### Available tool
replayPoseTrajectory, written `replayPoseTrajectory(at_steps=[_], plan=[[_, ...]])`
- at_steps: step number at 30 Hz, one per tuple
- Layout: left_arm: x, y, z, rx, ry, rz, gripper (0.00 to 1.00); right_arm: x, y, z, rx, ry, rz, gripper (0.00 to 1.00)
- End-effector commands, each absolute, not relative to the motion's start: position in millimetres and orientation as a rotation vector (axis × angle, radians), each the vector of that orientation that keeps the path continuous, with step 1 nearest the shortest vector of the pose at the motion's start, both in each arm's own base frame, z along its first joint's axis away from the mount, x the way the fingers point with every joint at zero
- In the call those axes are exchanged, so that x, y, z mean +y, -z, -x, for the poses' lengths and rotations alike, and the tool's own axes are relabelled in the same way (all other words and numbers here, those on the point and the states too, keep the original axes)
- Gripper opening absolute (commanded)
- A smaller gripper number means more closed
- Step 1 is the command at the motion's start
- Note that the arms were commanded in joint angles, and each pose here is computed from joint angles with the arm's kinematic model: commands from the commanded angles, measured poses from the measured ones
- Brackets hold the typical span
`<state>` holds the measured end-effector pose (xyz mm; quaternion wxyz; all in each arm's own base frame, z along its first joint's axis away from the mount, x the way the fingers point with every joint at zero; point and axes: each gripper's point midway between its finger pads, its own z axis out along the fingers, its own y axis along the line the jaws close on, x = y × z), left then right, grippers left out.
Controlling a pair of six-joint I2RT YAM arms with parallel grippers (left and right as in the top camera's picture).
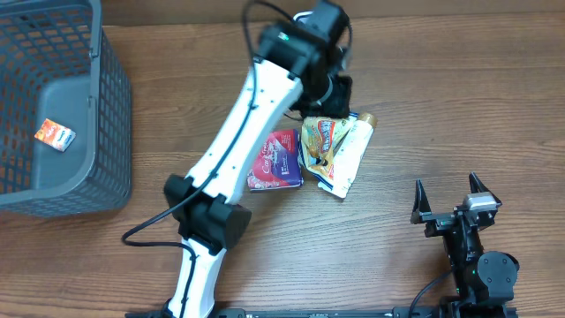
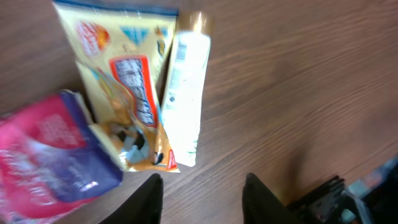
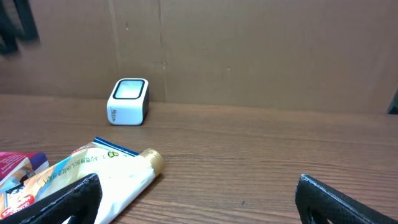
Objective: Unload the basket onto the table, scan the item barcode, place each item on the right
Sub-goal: 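Release the white tube beside the yellow packet and withdraw left gripper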
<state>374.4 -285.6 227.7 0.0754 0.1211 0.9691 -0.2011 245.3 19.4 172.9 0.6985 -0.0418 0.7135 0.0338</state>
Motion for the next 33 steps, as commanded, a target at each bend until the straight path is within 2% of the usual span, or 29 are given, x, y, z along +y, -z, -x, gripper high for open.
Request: replayPoseTrajectory(at_steps=[1, 2, 5, 7, 15, 22, 26, 33], plan=[[-267.4, -282.9, -380.3, 2.758, 0.631, -0.379, 0.51, 18.2, -170.9, -245.6, 1.588, -0.074, 0.085, 1.0], [-259.8, -294.0, -381.3, 2.731, 0.631, -0.374, 0.62, 18.2, -170.9, -245.6, 1.588, -0.074, 0.085, 1.0], [-236.5, -324.1, -389.0, 2.636, 0.622, -0.344, 0.88, 18.2, -170.9, -245.6, 1.588, -0.074, 0.085, 1.0], [-216.8, -346.8, -392.2, 2.569, 0.618, -0.292, 1.0, 18.2, -170.9, -245.6, 1.588, -0.074, 0.085, 1.0], [-113.8, -422.7, -381.0, 2.361, 0.525, -0.035, 1.0, 18.2, -170.9, -245.6, 1.588, -0.074, 0.085, 1.0], [25.3, -471.0, -350.0, 2.146, 0.268, 0.469, 1.0, 18.2, -170.9, -245.6, 1.588, -0.074, 0.085, 1.0], [90.7, -468.4, -340.0, 2.104, 0.12, 0.634, 1.0, 18.2, -170.9, -245.6, 1.588, -0.074, 0.085, 1.0], [194.1, -408.8, -329.6, 2.096, -0.058, 1.158, 1.0, 18.2, -170.9, -245.6, 1.588, -0.074, 0.085, 1.0]])
